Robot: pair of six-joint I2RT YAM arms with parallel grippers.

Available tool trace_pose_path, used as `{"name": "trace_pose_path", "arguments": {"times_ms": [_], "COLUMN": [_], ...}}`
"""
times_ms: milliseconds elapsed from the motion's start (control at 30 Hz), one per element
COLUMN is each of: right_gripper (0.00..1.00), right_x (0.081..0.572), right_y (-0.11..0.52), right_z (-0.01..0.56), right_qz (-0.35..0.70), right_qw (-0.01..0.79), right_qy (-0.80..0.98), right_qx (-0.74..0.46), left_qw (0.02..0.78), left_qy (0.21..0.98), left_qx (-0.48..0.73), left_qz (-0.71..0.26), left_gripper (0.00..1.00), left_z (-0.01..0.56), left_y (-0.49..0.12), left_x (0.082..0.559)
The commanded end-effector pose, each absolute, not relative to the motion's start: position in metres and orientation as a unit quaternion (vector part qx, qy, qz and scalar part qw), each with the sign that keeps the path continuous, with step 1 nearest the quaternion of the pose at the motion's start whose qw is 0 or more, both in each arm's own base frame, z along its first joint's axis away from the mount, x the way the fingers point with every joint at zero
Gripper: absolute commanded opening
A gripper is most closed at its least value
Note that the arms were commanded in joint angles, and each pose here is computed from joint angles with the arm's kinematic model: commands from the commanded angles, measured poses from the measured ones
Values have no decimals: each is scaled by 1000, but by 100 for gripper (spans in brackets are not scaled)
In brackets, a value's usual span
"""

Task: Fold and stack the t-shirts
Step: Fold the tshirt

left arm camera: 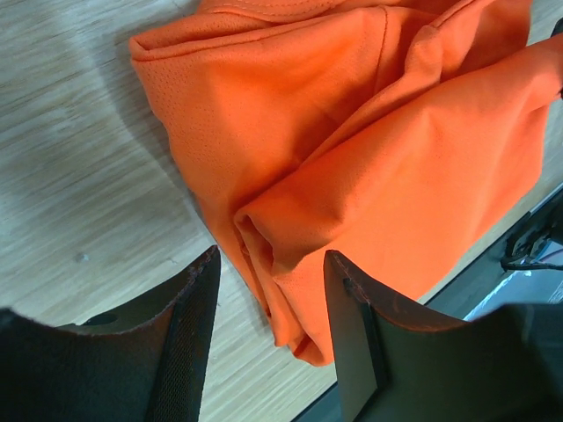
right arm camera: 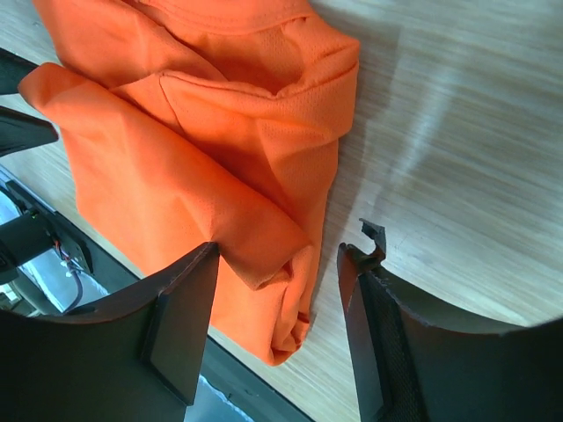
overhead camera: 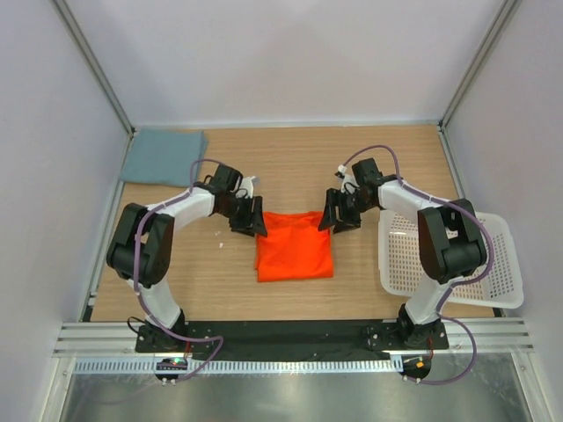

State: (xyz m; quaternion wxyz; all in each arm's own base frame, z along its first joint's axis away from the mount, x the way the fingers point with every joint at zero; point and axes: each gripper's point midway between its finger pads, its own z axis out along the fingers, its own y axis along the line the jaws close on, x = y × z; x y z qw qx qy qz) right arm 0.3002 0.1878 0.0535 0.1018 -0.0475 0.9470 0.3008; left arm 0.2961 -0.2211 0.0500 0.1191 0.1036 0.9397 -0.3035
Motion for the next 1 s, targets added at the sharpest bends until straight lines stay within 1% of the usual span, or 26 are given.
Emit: {"name": "trace_pose_path", "arguments": {"times_ms": [0,233,267,333,367,433,467,533,567,600,633,667,733,967], "right_gripper": [62,59,58,54,48,42,36,28,22,18,14,8,2,1], "right_x": [323,323,323,324,322,321,320,320,318,319,318,316,314,310], "right_y": [198,207,207,209,210,212,212,212,212,212,211,211,210,212], "right_z": [65,63,62,63,64,66,67,72,73,79,82,84,97,142], "right_qz": [323,350,352,355,361,366,366,366,366,365,365,366,367,385], "right_qw": [137,135,134,135,132,131,132,139,138,145,145,144,157,188], "right_qy": [935,925,925,924,922,920,920,919,919,919,919,919,916,904], "right_qx": [-56,-53,-51,-50,-51,-49,-47,-46,-41,-39,-36,-30,-28,4], "left_qw": [141,145,145,143,144,145,146,146,149,147,147,149,154,185], "left_qy": [926,916,915,913,913,911,911,911,910,911,910,911,910,903], "left_qx": [128,133,135,135,135,135,135,132,133,132,132,126,124,99], "left_qz": [-325,-350,-352,-357,-358,-361,-361,-361,-362,-363,-364,-363,-366,-376], "left_gripper": [52,50,48,45,43,39,34,28,19,14,4,0,0,0], "left_z": [53,56,56,57,58,60,60,62,66,68,70,73,87,139], "left_y": [-229,-239,-240,-242,-242,-243,-243,-242,-242,-242,-242,-241,-241,-239], "left_x": [307,313,313,314,314,315,315,314,314,312,311,311,307,301]}}
